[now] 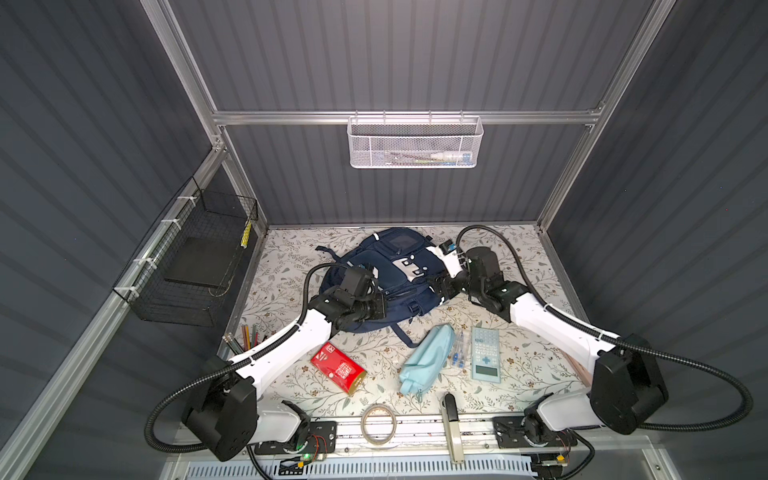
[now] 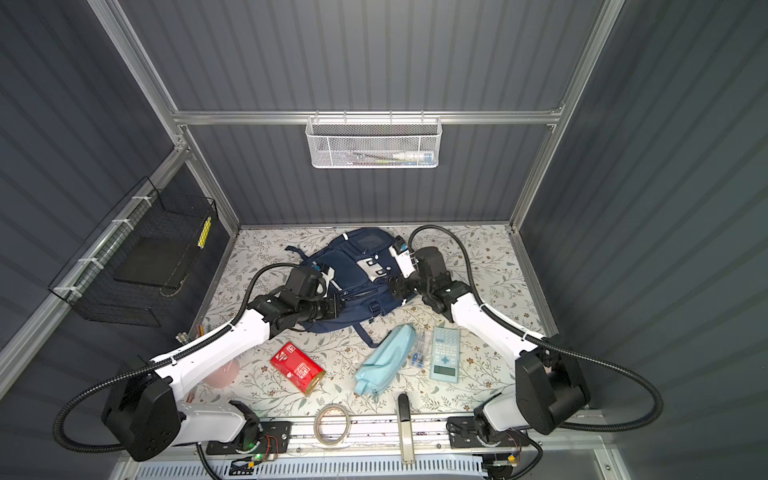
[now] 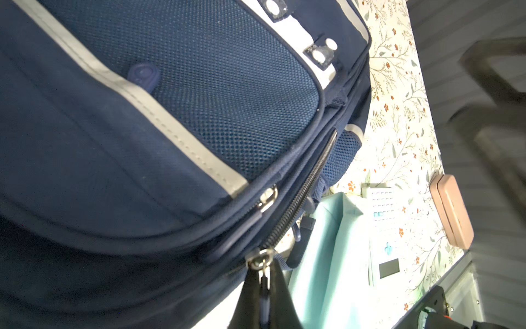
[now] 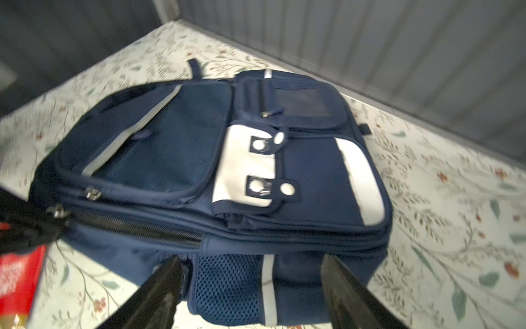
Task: Pack books, pencil case, and school supplies into a backpack
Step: Unzip the student bag at the center of the table.
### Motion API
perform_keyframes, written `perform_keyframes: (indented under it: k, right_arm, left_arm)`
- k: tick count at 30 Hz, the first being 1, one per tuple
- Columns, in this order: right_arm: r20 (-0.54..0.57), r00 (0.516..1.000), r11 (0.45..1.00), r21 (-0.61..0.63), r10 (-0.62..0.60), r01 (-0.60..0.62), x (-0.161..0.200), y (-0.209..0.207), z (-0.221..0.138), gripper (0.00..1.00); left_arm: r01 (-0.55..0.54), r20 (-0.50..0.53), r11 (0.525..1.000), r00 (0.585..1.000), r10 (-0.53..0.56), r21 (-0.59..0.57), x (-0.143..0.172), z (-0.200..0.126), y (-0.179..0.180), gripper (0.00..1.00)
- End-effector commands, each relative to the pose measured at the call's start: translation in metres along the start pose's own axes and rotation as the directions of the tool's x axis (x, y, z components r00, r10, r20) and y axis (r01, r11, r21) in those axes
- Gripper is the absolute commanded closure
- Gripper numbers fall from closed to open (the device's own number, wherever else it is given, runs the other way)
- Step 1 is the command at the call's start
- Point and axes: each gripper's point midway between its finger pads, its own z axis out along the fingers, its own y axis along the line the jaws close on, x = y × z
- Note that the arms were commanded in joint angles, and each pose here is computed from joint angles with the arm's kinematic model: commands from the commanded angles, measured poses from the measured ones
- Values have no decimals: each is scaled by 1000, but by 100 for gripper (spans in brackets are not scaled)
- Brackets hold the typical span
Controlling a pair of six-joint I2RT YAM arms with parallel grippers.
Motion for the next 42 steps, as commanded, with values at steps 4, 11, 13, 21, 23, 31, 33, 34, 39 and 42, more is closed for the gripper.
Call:
perform_keyframes:
  k: [4, 11, 13, 21, 23, 31, 33, 34, 39, 42]
  right_arm:
    - [112, 905, 882, -205, -410, 425, -9, 73, 13, 24]
    - [134, 865, 805, -319, -484, 500, 0, 109, 40, 40]
    - [119, 860, 811, -291, -497, 509, 2, 104, 50, 44]
    - [104, 826, 813, -149, -554, 563, 7, 83, 70, 48]
    - [113, 817, 802, -152, -566, 577, 11, 86, 75, 46]
    - [144, 762, 769, -14, -631, 640, 21, 75, 71, 98]
    - [144, 761, 769, 1, -633, 639, 22, 69, 62, 100]
    - [135, 764, 771, 2, -631, 636, 25, 65, 59, 100]
    - [136, 775, 781, -12, -617, 624, 35, 51, 40, 100]
    - [109, 756, 761, 2, -645, 649, 39, 45, 30, 100]
  left_arm:
    - [-69, 26, 994, 997, 67, 88, -19, -11, -24, 100]
    - [-81, 37, 993, 996, 79, 81, -25, -19, -27, 100]
    - [-80, 19, 994, 997, 79, 70, -21, -20, -24, 100]
    - [-80, -19, 995, 997, 81, 62, -7, -25, -19, 100]
    - [-77, -25, 995, 997, 79, 68, -3, -25, -18, 100]
    - [-119, -63, 988, 992, 113, -94, 2, -29, 15, 100]
    - [-108, -71, 979, 993, 97, -171, 3, -30, 38, 100]
    - [-85, -67, 977, 995, 73, -196, 2, -31, 50, 100]
    - [-19, -14, 962, 1000, 16, -271, -17, -39, 90, 100]
    - [10, 12, 956, 1000, -7, -293, -26, -38, 103, 100]
